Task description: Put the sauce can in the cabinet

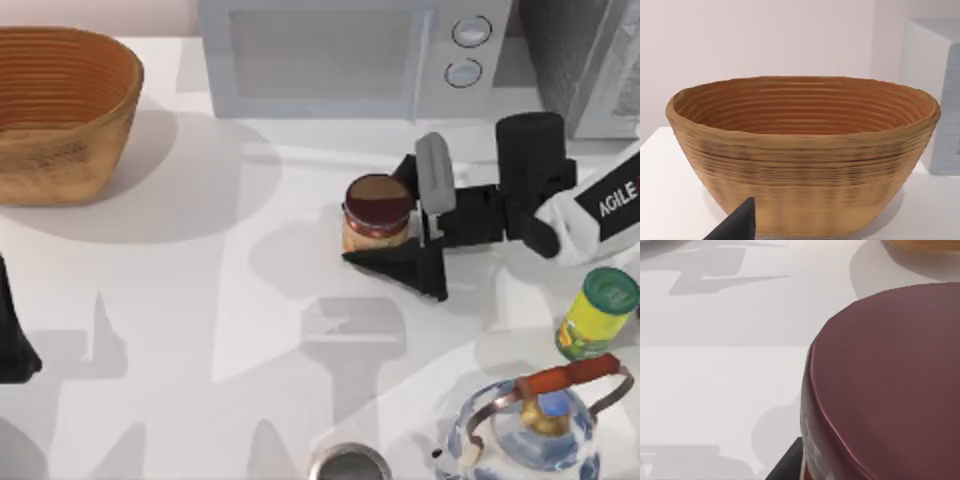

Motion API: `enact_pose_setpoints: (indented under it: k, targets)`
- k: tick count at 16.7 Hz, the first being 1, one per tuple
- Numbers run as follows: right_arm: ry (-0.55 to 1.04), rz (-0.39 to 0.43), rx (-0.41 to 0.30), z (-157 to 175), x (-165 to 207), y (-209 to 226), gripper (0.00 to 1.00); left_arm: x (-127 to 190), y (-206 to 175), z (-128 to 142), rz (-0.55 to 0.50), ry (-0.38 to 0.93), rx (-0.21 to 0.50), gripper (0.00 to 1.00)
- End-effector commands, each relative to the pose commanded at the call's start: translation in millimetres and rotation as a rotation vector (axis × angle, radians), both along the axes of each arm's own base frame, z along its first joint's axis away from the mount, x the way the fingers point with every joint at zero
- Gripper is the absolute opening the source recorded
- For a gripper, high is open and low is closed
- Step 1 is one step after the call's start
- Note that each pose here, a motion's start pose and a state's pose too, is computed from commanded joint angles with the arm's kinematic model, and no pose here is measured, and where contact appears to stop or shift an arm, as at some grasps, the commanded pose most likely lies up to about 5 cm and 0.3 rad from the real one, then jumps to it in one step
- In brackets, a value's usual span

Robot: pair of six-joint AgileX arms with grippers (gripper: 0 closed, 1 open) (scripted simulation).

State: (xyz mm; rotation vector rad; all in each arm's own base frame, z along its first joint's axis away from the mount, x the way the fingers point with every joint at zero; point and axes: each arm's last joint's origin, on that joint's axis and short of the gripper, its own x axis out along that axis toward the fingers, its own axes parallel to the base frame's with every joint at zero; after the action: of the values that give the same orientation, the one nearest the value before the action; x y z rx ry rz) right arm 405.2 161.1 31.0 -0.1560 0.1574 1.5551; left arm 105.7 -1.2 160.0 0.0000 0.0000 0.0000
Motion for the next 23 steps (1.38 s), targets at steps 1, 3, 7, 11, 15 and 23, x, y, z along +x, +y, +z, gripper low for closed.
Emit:
enact_pose_setpoints:
  k: [1,3,7,11,15,23]
  targets:
    - [0.000,0.000,0.000,0.0,0.0,0.0,0.00,0.0,0.0,0.0,0.000,0.000,0.000,1.00]
    - [0.000,0.000,0.000,0.0,0.0,0.0,0.00,0.0,0.0,0.0,0.000,0.000,0.000,1.00]
    - [-0.002,-0.005,0.001,1.8,1.3,-1.6,0.00,0.0,0.0,0.0,0.000,0.000,0.000,1.00]
    - [0.004,-0.017,0.001,33.5,7.3,-3.9,0.00,0.0,0.0,0.0,0.000,0.000,0.000,1.00]
    - [0.005,-0.029,-0.009,70.4,9.2,-3.8,0.00,0.0,0.0,0.0,0.000,0.000,0.000,1.00]
    - [0.001,-0.005,0.000,149.4,1.1,-1.5,0.00,0.0,0.0,0.0,0.000,0.000,0.000,1.00]
